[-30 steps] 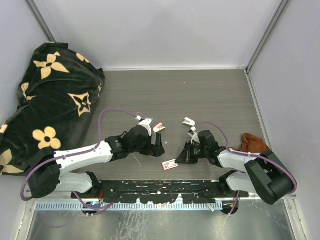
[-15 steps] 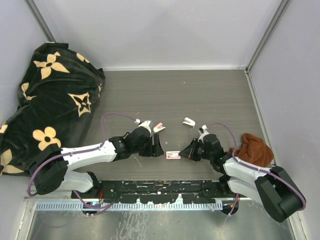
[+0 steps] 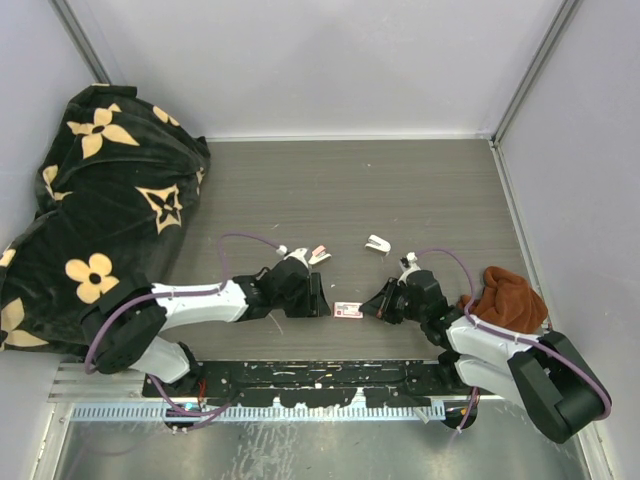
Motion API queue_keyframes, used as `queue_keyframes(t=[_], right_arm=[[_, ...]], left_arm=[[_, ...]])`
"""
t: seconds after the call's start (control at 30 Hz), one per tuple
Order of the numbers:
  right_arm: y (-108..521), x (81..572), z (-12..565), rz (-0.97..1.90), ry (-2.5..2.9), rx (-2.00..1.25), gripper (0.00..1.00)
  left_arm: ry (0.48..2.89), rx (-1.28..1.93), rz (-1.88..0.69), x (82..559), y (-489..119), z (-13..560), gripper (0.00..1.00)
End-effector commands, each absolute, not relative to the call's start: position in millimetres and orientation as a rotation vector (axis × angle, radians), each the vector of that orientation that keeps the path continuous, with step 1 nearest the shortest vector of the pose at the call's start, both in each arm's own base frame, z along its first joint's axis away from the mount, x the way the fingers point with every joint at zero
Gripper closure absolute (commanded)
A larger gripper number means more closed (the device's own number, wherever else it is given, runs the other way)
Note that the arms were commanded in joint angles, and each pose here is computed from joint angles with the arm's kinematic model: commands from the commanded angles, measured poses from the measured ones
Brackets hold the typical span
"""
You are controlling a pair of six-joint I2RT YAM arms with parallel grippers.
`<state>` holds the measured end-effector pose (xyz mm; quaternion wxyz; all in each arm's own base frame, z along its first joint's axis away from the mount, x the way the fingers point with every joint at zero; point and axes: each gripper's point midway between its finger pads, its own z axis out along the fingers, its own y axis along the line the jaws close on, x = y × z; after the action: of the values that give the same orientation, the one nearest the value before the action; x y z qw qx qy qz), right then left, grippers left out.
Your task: Load the staples into the stapler
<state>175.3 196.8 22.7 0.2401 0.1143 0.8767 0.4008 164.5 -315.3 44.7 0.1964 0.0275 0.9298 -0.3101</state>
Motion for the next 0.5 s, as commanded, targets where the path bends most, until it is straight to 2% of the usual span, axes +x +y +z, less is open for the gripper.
queue_keyframes(t=[0.0,0.47], right_arm=[[199.2,182.1,27.3,1.103,2.361,0.308,0.99],[198.4,181.1,26.1,1.098,2.363,0.304,0.99]], left_arm=[[2.550,0.067,-0.958,174.5,-334.9,54.1,0.49],[2.563,0.072,-0.904,181.4,-336.9,37.5,0.52]])
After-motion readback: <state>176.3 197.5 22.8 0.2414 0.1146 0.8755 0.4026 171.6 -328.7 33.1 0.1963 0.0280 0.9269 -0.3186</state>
